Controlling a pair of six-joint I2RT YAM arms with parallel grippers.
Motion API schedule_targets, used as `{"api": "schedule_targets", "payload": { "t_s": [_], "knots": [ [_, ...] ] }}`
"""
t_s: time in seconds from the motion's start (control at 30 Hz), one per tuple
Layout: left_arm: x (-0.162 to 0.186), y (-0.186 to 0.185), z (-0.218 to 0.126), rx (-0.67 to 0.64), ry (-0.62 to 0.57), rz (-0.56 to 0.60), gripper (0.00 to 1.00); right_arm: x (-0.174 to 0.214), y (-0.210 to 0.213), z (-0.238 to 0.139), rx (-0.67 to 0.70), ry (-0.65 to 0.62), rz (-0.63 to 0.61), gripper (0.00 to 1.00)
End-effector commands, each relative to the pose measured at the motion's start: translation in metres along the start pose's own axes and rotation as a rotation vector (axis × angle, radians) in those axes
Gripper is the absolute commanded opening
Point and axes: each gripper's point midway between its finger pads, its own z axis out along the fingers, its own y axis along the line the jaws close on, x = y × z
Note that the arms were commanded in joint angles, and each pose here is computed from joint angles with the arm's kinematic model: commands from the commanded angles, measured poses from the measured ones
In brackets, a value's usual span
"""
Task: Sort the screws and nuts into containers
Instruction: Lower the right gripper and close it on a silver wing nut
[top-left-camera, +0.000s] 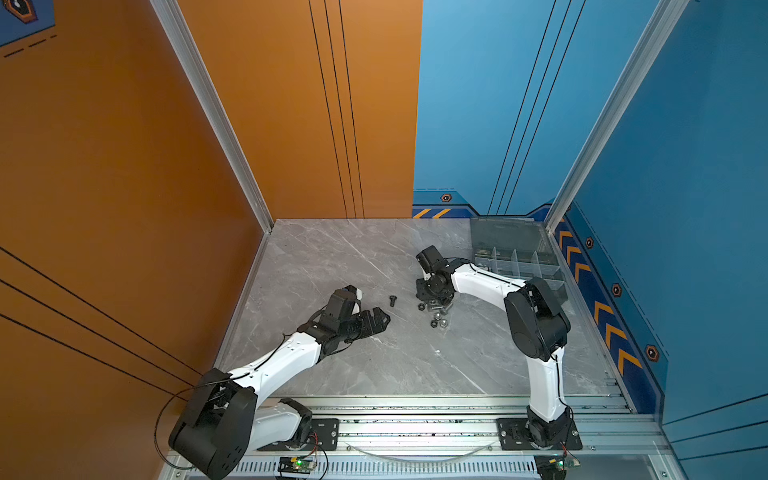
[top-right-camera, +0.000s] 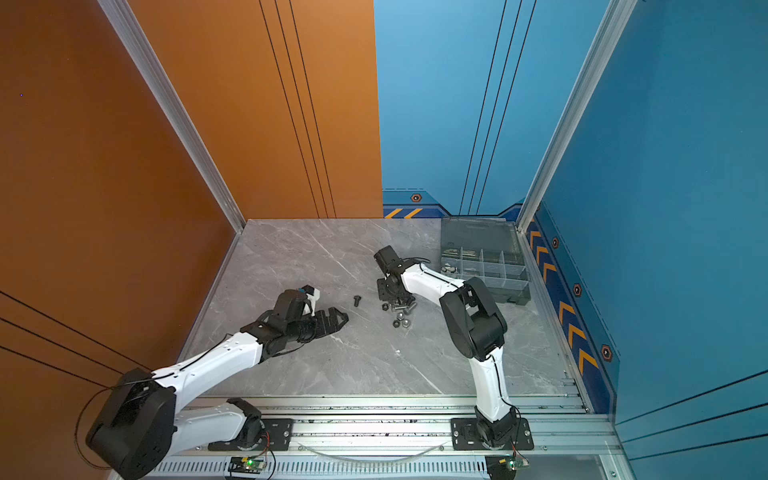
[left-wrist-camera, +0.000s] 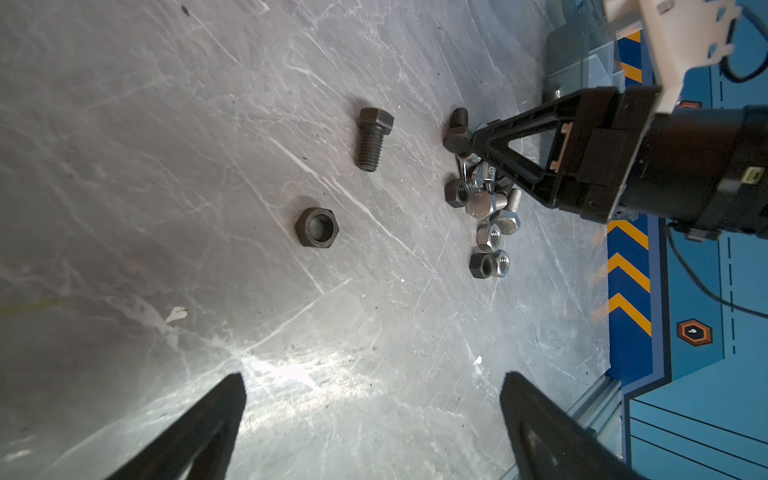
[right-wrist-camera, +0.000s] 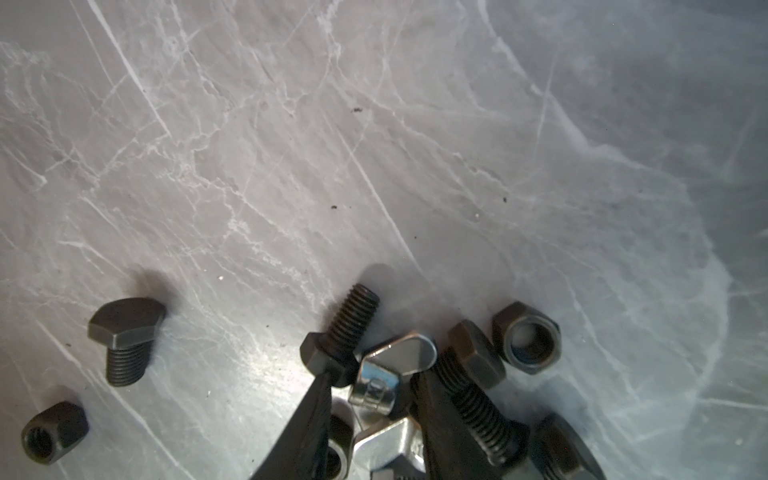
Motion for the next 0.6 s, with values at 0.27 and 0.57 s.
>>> {"api": "schedule_targets", "payload": {
  "t_s": [0.27,0.57],
  "knots": [
    [-0.001,0.001,0.002,0.003,-0.004,0.004,0.98,0.024,0.006,0.018,-0.006,0.101,-0.055,0.38],
    [-0.001,0.001,0.001,0.002,-0.007,0.004,0.98,0.022,0.012,0.011,-0.043,0.088,-0.049,0.44]
  ]
}}
